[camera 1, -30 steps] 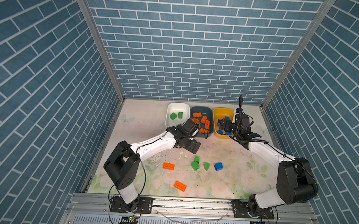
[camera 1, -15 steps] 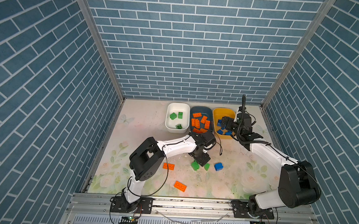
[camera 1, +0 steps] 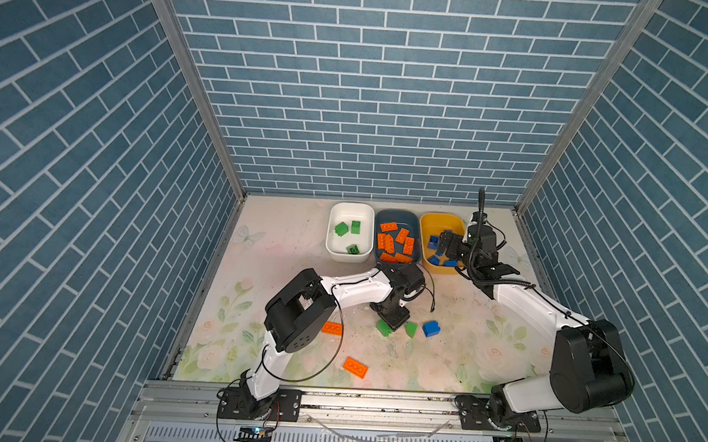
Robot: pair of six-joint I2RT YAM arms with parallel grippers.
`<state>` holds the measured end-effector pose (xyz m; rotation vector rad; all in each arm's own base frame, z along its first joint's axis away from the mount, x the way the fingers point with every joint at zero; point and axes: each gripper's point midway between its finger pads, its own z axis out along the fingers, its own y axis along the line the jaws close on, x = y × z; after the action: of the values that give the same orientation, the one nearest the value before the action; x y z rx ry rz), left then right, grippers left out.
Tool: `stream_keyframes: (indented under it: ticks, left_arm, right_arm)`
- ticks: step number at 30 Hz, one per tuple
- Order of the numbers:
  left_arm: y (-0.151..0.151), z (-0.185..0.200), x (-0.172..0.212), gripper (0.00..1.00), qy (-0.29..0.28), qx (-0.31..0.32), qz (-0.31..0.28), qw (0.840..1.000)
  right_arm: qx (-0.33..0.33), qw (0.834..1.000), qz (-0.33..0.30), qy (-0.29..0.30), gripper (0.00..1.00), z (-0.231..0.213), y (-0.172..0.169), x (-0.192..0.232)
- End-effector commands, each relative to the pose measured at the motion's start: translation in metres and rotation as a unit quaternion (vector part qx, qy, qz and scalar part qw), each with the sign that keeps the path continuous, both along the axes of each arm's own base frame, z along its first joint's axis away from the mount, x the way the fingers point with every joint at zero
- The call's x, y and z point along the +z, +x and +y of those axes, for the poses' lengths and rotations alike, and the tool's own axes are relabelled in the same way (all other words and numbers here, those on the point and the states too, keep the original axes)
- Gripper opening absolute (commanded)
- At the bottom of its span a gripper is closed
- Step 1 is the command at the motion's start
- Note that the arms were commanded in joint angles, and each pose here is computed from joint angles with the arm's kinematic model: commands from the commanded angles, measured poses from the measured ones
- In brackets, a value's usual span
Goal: Sort the legos into containers by color
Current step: 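Grasp a green brick in the pile with the left gripper while the right withdraws, then drop the green brick into the white tub while the right moves to the pile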
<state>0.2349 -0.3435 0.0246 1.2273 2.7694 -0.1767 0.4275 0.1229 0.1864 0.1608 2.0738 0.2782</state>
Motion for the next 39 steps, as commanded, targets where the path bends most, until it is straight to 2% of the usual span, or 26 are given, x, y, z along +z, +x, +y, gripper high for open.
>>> stream_keyframes:
  ticks: [1,6,14,19,23,30,38,39]
  left_arm:
    - [0.002,0.002,-0.009,0.60,0.013,0.000,-0.003,1.000]
    - [0.004,0.002,-0.012,0.54,0.013,0.005,-0.009,1.000]
    - [0.010,0.000,-0.011,0.45,0.004,0.019,-0.026,0.999]
    - [0.018,0.001,0.001,0.39,-0.019,0.028,-0.043,0.998]
    - [0.032,0.007,0.015,0.38,-0.055,0.060,-0.049,0.995]
    - [0.059,0.026,0.034,0.32,-0.108,0.127,-0.055,0.984]
    - [0.092,0.051,0.055,0.28,-0.164,0.201,-0.053,0.964]
    - [0.099,0.054,0.063,0.28,-0.174,0.210,-0.059,0.960]
  right_arm:
    - [-0.016,1.000,0.003,0.007,0.99,-0.006,-0.005,0.000]
    - [-0.015,1.000,0.005,0.007,0.99,-0.005,-0.005,0.000]
    - [0.040,0.999,0.018,0.011,0.98,0.011,-0.011,-0.005]
    - [0.066,0.997,0.028,0.014,0.98,0.018,-0.019,-0.012]
    - [0.092,0.995,0.038,0.012,0.97,0.023,-0.028,-0.017]
    - [0.120,0.991,0.067,0.003,0.98,0.027,-0.042,-0.027]
    - [0.145,0.986,0.083,-0.015,0.99,0.027,-0.057,-0.032]
    - [0.168,0.982,0.085,-0.011,0.99,0.034,-0.063,-0.033]
